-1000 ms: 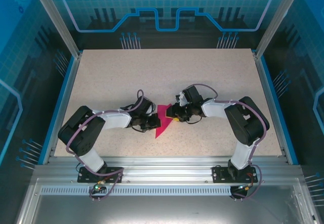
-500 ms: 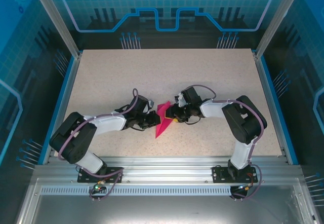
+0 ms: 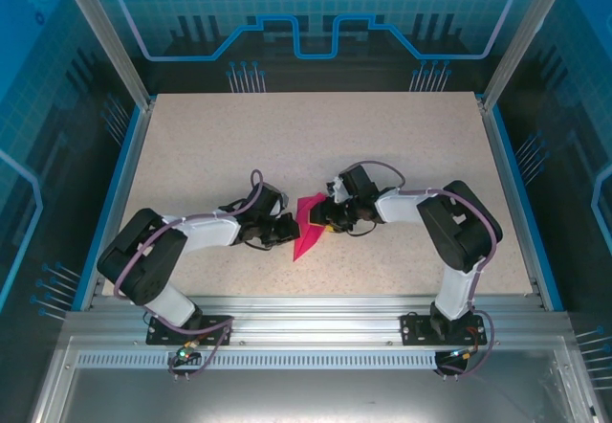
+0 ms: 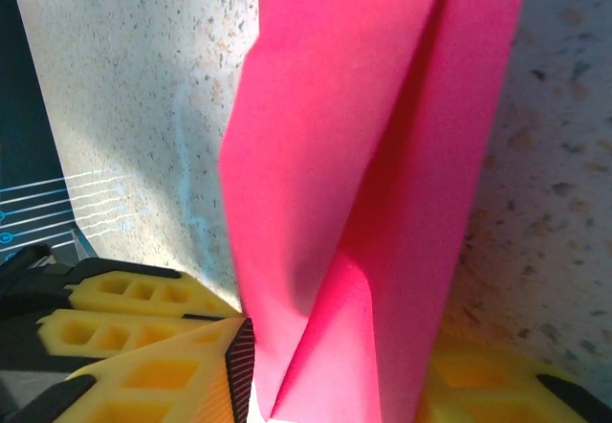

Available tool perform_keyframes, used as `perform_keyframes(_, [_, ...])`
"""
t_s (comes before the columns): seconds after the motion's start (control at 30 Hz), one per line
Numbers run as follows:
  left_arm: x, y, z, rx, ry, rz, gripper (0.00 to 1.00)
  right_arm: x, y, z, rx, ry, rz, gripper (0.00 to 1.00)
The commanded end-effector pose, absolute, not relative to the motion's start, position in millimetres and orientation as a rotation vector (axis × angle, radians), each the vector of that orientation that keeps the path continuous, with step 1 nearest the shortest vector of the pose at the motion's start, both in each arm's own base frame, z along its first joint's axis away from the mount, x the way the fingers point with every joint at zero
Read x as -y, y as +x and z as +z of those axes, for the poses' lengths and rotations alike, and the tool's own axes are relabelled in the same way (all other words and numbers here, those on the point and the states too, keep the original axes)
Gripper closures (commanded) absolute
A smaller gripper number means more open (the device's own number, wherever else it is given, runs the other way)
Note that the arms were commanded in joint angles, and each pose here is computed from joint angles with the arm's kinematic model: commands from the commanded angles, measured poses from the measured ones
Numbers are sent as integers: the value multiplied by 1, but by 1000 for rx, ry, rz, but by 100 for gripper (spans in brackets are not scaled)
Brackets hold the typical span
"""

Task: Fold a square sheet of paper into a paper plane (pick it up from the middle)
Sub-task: Turn over the paper at the center of the table.

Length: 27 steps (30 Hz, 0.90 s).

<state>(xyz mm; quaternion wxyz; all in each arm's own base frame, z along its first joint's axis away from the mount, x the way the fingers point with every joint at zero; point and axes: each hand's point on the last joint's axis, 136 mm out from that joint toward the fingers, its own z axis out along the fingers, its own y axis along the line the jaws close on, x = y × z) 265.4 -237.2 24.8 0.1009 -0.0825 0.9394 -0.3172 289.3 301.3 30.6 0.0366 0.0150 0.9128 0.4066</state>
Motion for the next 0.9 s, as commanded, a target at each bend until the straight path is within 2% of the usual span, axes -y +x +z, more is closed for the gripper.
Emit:
perform_keyframes(0.0, [233,265,16,-2803,-238,-910,90,-315,290,33,-2792,8,1277,60])
perform_keyframes(0.43, [233,264,18,-2795,-268,-922,90,-316,293,30,-2793,1,1245,63])
perform_keyframes(0.67, [233,264,19,-2792,-275,-929,91,-314,289,31,-2788,18,1254,57])
perform_keyframes(0.87, [234,265,20,-2787,-282,-939,91,-308,286,29,-2788,61,1205,67])
